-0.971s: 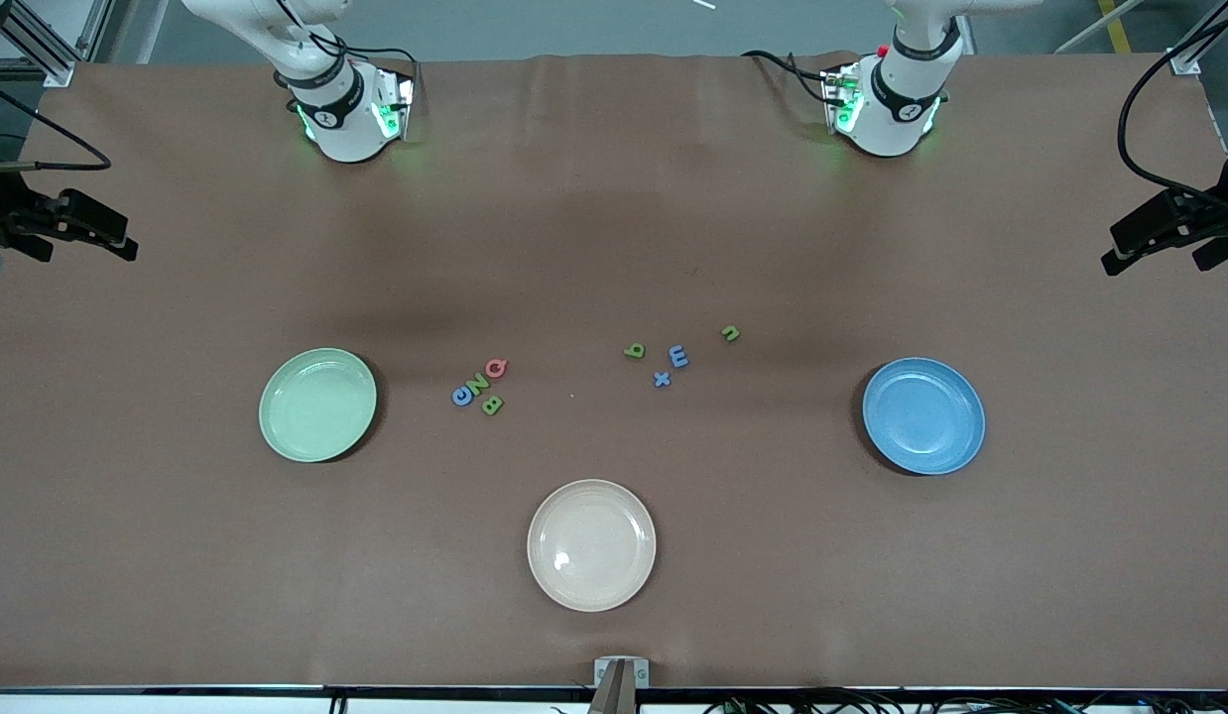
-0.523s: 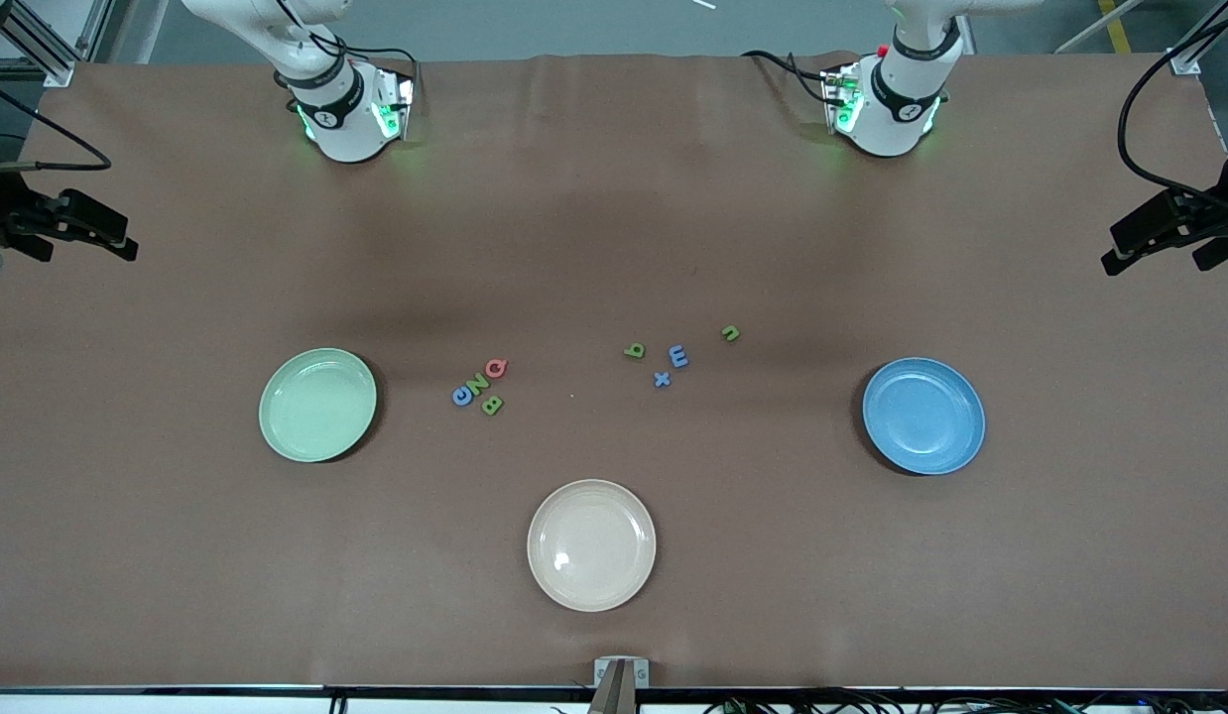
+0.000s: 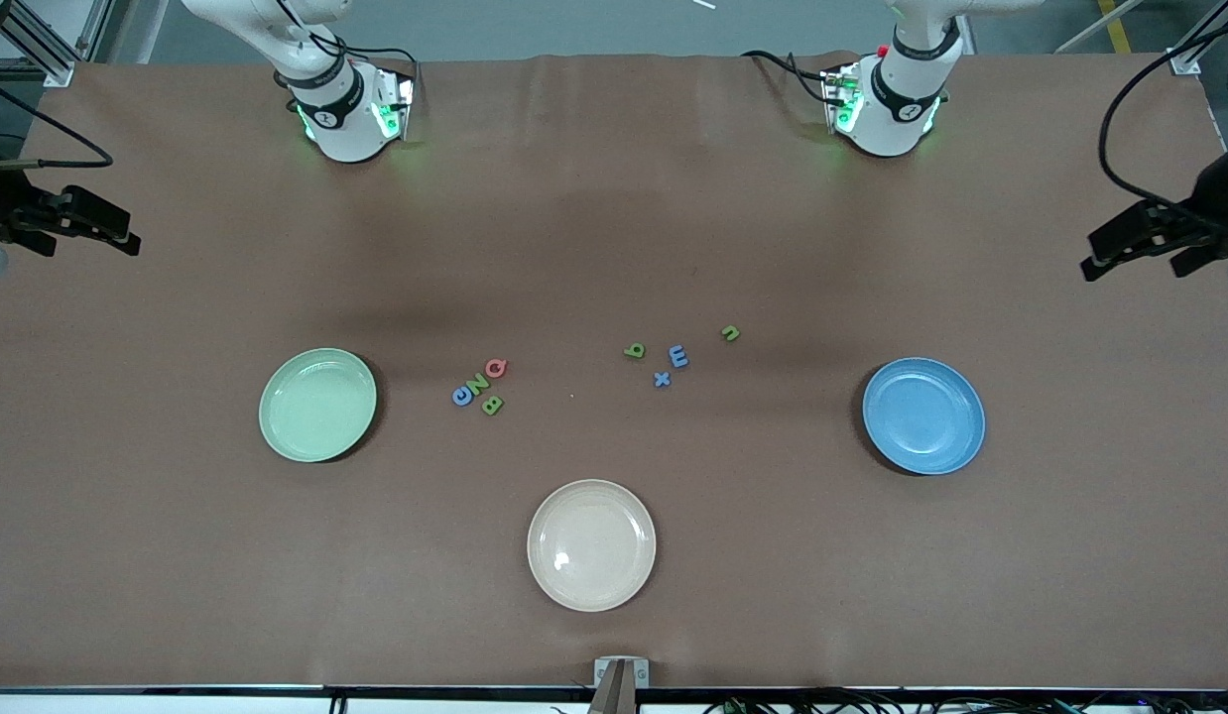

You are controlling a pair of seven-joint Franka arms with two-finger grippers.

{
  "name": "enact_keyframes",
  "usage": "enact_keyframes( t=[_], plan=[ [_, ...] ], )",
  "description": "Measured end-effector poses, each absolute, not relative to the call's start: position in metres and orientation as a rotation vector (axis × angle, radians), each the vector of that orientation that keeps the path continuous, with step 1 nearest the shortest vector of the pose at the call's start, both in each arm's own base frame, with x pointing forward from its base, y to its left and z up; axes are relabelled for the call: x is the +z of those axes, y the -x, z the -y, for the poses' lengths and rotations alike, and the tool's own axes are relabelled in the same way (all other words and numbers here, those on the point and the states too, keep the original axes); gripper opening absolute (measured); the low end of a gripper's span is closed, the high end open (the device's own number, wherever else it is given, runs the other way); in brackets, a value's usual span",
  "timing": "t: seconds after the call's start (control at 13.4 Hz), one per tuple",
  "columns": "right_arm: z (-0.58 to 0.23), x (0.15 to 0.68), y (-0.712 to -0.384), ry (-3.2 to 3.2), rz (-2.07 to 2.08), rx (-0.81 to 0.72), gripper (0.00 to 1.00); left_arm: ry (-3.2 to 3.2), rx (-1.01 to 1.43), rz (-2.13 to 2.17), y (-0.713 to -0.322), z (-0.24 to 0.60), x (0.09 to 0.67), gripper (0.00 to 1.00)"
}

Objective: Sort upper and lower case letters into plates

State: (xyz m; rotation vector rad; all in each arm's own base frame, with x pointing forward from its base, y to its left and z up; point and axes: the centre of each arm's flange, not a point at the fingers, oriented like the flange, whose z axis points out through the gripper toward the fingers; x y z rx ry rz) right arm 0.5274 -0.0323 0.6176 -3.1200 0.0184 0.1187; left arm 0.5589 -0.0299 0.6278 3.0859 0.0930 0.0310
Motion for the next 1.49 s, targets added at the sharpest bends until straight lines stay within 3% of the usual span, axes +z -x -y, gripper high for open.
enact_keyframes(
  t=[0.3,0.52,0.75,0.97,1.19,1.49],
  plan=[
    [0.034,0.612,-0.538,3.121,-0.022,0.118,1.0,-3.087,-0.153,-0.133,-0.567,0.119,0.563,1.0],
    [0.035,0.571,-0.566,3.121,-0.025,0.161,1.0,-3.075,-0.193,-0.219,-0.568,0.193,0.483,1.0],
    [0.044,0.512,-0.599,3.119,-0.048,0.226,1.0,-3.048,-0.149,-0.328,-0.544,0.24,0.403,1.0],
    [0.042,0.502,-0.604,3.089,-0.236,0.245,1.0,-3.059,-0.098,-0.419,-0.524,0.276,0.342,1.0],
    [0.01,0.482,-0.612,3.06,-0.405,0.167,1.0,-3.096,-0.048,-0.459,-0.518,0.305,0.282,1.0],
    [-0.073,0.39,-0.617,3.019,-0.453,0.049,1.0,-3.125,-0.09,-0.457,-0.504,0.324,0.225,1.0]
  ],
)
